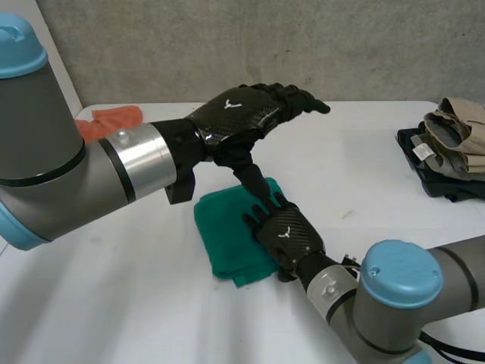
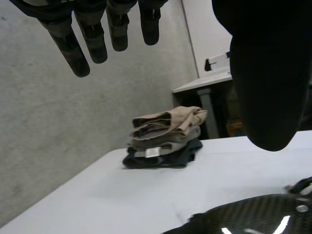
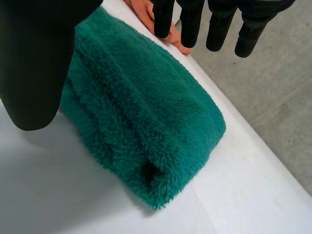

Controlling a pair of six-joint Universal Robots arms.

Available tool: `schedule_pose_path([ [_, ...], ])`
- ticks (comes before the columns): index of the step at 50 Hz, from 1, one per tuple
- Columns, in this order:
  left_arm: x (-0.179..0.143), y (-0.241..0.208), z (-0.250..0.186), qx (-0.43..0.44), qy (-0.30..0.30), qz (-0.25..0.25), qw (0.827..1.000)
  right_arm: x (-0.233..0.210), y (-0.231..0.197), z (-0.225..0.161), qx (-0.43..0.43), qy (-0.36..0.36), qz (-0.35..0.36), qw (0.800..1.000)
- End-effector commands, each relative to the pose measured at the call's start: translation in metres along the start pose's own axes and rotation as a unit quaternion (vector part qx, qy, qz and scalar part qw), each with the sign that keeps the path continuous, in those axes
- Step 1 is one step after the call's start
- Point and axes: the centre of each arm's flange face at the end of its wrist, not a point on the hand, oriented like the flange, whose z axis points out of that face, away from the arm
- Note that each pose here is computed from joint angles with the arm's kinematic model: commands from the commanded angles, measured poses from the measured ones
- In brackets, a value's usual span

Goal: Fold the laundry.

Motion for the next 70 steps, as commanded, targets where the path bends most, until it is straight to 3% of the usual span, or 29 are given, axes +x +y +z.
schedule_pose_path([
  [1,0.002,0.005,-0.001,-0.007,-0.005,-0.005,1.000,0.004,0.006,0.019,0.014,0.015,-0.007,1.000],
  [25,0.000,0.005,-0.001,-0.007,-0.007,-0.005,1.000,0.022,-0.007,0.066,0.060,0.038,-0.013,0.997],
  [37,-0.004,0.006,-0.001,-0.007,-0.011,-0.006,1.000,0.024,0.000,0.093,0.033,0.018,-0.007,0.999],
  [41,-0.008,0.003,-0.002,-0.003,-0.016,-0.003,1.000,0.036,-0.015,0.099,0.050,0.030,-0.007,0.998],
  [45,-0.014,-0.001,-0.003,0.003,-0.022,0.001,1.000,0.067,-0.058,0.102,0.105,0.070,-0.001,0.992],
  [49,-0.013,-0.013,-0.004,0.018,-0.023,0.011,1.000,0.153,-0.108,0.092,0.176,0.164,0.025,0.970],
  [56,-0.009,-0.036,-0.010,0.044,-0.032,0.031,0.998,0.268,-0.119,0.061,0.214,0.304,0.014,0.928],
  [64,-0.005,-0.037,-0.010,0.045,-0.029,0.030,0.998,0.392,-0.043,0.001,0.155,0.438,-0.008,0.886],
  [67,-0.004,-0.034,-0.010,0.041,-0.027,0.027,0.998,0.418,-0.009,-0.017,0.129,0.454,-0.009,0.882],
  [70,-0.001,-0.029,-0.008,0.035,-0.022,0.022,0.999,0.431,0.059,-0.021,0.096,0.432,0.003,0.897],
])
